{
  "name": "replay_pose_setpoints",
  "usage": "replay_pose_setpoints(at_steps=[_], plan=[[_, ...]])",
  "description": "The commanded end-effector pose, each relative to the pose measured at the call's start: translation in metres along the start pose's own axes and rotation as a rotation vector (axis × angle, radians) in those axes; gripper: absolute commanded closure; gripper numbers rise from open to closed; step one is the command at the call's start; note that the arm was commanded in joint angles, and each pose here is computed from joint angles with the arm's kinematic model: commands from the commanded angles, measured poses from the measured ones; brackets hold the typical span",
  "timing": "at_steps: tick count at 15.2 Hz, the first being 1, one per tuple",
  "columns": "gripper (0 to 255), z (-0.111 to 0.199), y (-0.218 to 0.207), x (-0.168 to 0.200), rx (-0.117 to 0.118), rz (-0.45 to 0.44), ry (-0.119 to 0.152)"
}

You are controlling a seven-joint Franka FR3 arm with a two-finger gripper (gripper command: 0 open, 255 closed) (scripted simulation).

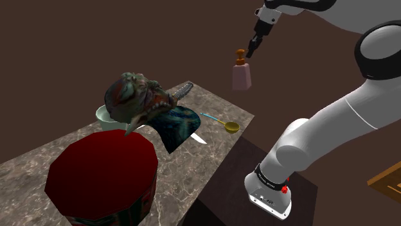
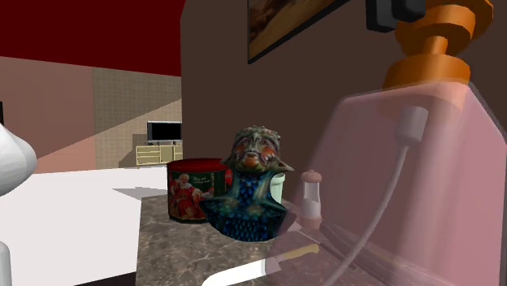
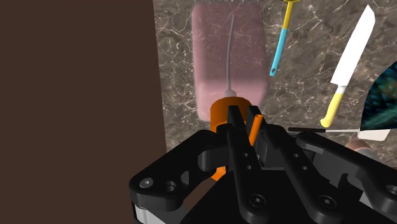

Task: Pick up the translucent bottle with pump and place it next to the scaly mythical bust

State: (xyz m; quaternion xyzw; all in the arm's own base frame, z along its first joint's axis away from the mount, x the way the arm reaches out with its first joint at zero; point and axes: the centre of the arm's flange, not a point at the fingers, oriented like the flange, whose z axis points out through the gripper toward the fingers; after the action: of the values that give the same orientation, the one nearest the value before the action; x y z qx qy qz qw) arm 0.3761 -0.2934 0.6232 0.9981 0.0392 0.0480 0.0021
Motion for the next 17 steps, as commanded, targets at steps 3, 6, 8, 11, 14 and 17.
replay_pose_setpoints(at_steps=[3,6,8,11,14,17], plan=[[255,-0.021,0.000,0.002,0.000,0.000,0.000],[255,-0.036,0.000,0.004,0.000,0.000,0.000],[255,-0.047,0.000,0.005,0.000,0.000,0.000],[255,-0.063,0.001,0.006,0.000,0.000,0.000],[255,-0.078,0.001,0.008,0.000,0.000,0.000],[255,-0.094,0.001,0.009,0.000,0.000,0.000]])
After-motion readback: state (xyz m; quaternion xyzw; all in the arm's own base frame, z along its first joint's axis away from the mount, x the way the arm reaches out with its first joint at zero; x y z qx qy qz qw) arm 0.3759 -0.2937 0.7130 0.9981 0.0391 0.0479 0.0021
